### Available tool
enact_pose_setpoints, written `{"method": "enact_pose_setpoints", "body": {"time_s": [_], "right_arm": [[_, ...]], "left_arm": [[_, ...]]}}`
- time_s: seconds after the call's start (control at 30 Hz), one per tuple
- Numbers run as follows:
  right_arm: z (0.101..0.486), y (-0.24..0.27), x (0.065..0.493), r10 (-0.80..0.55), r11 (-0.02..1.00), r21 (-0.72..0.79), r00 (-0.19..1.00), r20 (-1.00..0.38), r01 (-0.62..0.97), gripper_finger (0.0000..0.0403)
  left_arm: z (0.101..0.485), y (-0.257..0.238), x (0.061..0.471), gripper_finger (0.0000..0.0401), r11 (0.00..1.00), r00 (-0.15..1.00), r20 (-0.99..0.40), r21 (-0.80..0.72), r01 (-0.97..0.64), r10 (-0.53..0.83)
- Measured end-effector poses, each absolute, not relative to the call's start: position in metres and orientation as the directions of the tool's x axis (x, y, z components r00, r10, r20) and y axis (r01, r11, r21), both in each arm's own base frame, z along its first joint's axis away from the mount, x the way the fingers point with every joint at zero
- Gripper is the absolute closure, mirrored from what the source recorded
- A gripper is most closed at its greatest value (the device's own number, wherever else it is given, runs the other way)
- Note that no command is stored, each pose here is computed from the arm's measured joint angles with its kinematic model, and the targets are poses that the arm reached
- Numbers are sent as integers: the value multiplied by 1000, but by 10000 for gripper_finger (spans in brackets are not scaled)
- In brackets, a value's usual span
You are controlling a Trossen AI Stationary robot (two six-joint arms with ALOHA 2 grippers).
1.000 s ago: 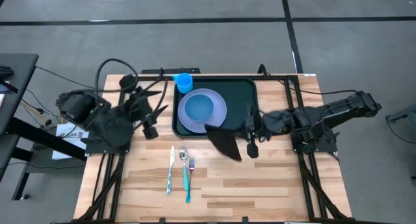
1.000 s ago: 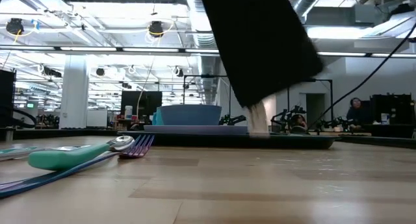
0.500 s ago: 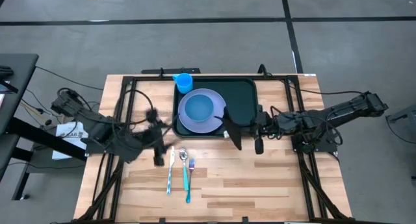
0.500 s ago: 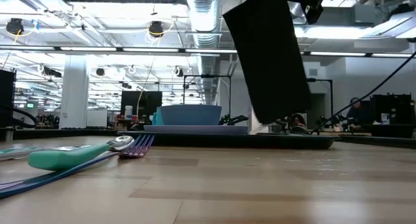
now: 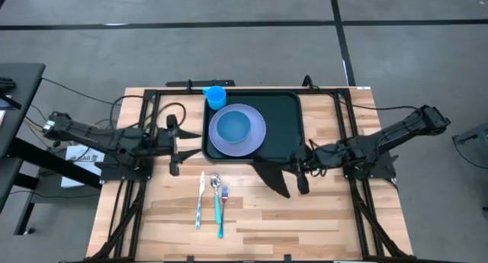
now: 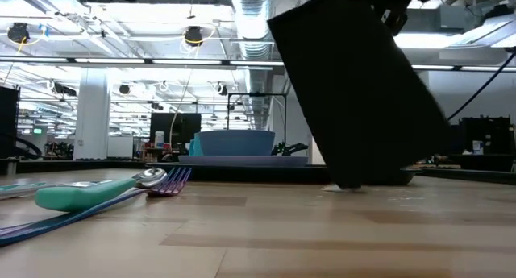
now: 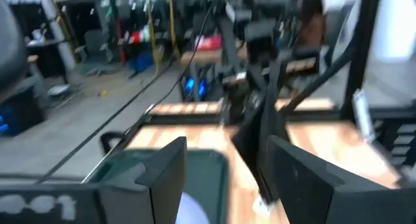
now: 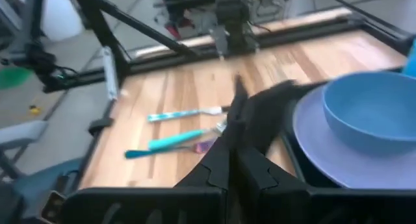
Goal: Set up tray
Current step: Put the black napkin beside of the purple plate on the tray
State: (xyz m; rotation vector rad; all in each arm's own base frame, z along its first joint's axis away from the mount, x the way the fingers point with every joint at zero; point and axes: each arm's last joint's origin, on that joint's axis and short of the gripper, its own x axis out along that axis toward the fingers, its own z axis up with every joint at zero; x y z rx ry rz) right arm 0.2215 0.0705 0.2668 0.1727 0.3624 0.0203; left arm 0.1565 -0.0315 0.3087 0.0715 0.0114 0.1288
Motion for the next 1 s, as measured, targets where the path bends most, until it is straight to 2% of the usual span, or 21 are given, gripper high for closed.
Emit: {"method": "enact_pose_setpoints", "body": {"time_s": [0.17,0.3,0.57,0.77,1.0], "right_arm": [[252,54,229,-51,980,150,891,-452,132,403],[240,32,236,-140,958,145,842,-522,249,403],[231,-20,237,-268,904,119,760,-592,411,403],[222,-48,226,-309,856,100,658,-686,506,403],[220,-75,218,-323,839,96,632,-704,536,403]], "left_arm": [[285,-25,148,199,984,987,81,101,-144,136],[271,-24,148,199,984,989,41,105,-146,142],[275,-25,148,199,988,988,77,70,-139,134],[273,-25,149,199,990,991,61,73,-123,118],[273,-26,149,199,990,991,63,68,-120,116]]}}
